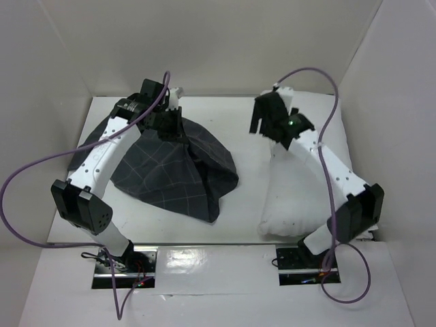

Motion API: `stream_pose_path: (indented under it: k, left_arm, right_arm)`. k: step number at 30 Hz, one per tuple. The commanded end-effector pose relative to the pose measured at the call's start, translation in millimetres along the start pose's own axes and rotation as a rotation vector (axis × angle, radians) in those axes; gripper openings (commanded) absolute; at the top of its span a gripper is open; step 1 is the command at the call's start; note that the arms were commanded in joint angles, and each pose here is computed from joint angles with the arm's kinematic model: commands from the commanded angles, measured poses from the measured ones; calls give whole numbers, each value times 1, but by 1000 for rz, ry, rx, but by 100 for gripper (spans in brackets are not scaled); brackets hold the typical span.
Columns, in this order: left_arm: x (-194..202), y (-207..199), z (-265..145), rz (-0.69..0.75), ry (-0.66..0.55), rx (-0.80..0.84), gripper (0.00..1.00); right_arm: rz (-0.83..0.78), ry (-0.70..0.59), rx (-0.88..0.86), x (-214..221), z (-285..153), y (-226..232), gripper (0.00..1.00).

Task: Put the pillow into the pillowcase

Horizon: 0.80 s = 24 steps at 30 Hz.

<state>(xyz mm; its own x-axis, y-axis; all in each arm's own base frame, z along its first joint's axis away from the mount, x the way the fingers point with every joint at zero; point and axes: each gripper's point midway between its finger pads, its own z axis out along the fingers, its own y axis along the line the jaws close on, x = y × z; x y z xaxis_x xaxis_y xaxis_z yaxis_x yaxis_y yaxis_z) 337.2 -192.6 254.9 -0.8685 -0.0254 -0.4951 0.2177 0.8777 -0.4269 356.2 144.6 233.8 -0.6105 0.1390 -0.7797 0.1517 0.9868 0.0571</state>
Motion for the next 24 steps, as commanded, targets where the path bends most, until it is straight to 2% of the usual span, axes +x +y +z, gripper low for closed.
stream_pose_path:
  k: [1, 6, 7, 8, 11, 12, 13, 15, 16, 17, 19, 20, 21, 24]
  left_arm:
    - [-4, -9, -8, 23, -33, 55, 0]
    - [-6, -14, -3, 22, -33, 71, 0]
    - [-6, -14, -3, 22, -33, 71, 0]
    - [-6, -11, 1, 19, -26, 59, 0]
    - [-8, -5, 2, 8, -40, 21, 0]
    - [-9, -3, 2, 8, -45, 9, 0]
    - [-13, 0, 2, -9, -50, 5, 0]
    - [-15, 3, 2, -17, -55, -1, 0]
    - [-18, 1, -1, -13, -66, 3, 0]
    - [-18, 1, -1, -13, -66, 3, 0]
    - [-21, 8, -2, -23, -75, -15, 0]
    - [-23, 10, -6, -27, -87, -17, 0]
    - [-23, 10, -6, -27, -87, -17, 0]
    - [-26, 16, -8, -51, -95, -26, 0]
  right_arm:
    - [-51, 23, 306, -32, 40, -73, 94]
    - [-89, 112, 387, -52, 128, -95, 91]
    - [-111, 155, 400, -36, 144, -95, 90]
    - [-82, 126, 419, -58, 150, -101, 88]
    - [-75, 170, 388, -58, 190, -96, 71]
    - [-87, 183, 358, -56, 198, -90, 45]
    - [-89, 205, 336, -48, 213, -84, 29]
    - [-84, 195, 230, -58, 216, -57, 0]
    - [-90, 189, 181, -61, 216, -44, 0]
    - [-122, 206, 45, -58, 210, -9, 0]
    - [-152, 143, -78, -69, 200, 31, 0]
    - [-209, 122, -143, -71, 184, 49, 0]
    - [-253, 83, -258, -68, 166, 91, 0]
    - [-410, 28, -395, -44, 112, 146, 0]
